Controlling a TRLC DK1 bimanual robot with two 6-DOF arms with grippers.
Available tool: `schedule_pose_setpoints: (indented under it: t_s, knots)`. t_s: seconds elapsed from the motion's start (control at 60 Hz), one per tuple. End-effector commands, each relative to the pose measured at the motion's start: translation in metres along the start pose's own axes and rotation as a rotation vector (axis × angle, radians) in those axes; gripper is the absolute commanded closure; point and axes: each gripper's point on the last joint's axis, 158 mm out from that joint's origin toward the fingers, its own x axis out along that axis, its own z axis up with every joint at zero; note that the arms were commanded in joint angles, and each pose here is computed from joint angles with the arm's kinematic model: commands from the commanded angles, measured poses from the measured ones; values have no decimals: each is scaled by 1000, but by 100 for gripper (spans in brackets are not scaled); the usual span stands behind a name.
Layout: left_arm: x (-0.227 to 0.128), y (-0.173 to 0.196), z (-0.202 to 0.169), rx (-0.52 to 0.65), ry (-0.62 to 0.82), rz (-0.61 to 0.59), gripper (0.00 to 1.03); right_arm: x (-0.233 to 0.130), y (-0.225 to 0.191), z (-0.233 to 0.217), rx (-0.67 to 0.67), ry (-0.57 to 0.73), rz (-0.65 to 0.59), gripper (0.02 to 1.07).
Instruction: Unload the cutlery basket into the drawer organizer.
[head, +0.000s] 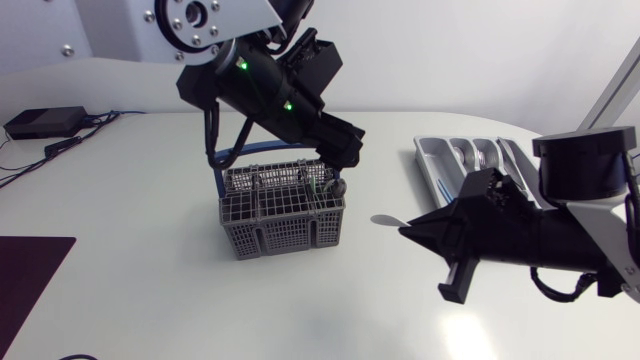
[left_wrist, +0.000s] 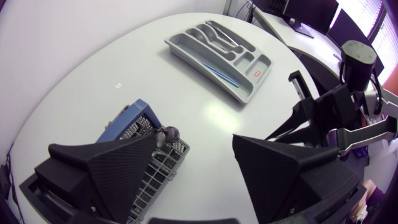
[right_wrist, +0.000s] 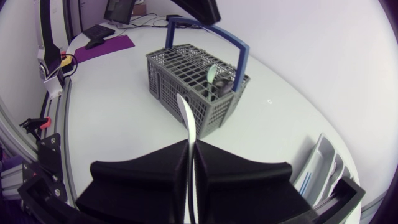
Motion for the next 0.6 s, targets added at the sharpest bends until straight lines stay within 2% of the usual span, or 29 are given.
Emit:
schedule_pose_setpoints:
  t_s: [0.0,0.35,0.583]
  knots:
    - [11,7,-17,-28,46,15,15,-6,-13,-24,-2,29,-9,100]
    - [17,11,-26,-22,69,36,14,-34,-69,-82,39,74,-22,100]
    - [16,10,-26,-16,68,38,14,-50,-119,-118,91,57,-29,100]
